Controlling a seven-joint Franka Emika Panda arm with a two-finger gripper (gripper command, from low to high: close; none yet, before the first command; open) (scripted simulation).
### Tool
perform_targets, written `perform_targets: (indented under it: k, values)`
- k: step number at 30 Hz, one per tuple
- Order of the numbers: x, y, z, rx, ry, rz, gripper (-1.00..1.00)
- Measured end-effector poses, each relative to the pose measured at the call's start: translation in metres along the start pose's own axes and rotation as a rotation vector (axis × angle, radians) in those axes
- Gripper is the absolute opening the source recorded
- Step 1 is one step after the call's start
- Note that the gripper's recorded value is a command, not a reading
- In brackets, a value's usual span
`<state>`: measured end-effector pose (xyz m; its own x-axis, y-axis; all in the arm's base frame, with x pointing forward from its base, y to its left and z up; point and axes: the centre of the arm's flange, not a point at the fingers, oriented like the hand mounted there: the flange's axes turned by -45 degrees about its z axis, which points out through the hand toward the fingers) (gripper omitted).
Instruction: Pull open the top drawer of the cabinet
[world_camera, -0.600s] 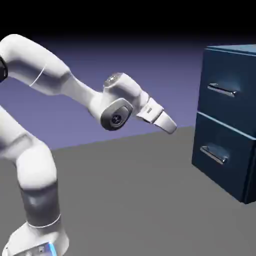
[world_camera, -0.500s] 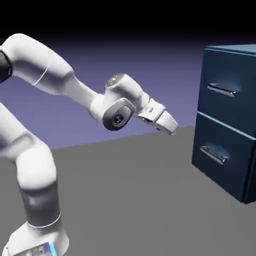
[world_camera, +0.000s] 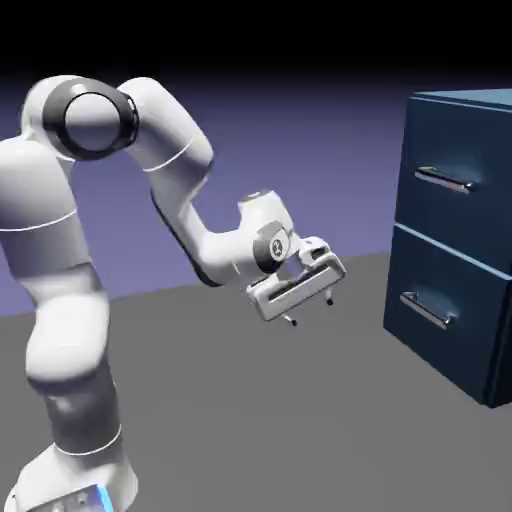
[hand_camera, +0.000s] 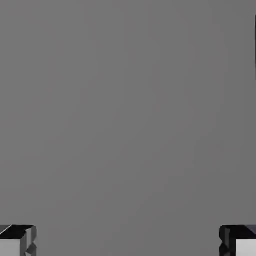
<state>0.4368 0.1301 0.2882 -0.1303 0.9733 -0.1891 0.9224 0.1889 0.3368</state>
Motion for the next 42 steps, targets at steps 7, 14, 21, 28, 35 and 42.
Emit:
perform_targets:
  k: [7,14,21,28,35,42]
  values:
    - [0.051,-0.016,0.041,0.064,0.028,-0.595,0.0]
    - [0.1,-0.028,0.064,0.033,0.09,-1.155,0.0]
    - [0.144,-0.028,0.067,-0.107,0.122,-1.657,0.0]
    - [0.175,-0.009,0.052,-0.336,0.049,-2.073,0.0]
    - [0.187,0.031,0.023,-0.585,-0.185,-2.375,0.0]
    - [0.167,0.089,-0.016,-0.738,-0.584,-2.539,0.0]
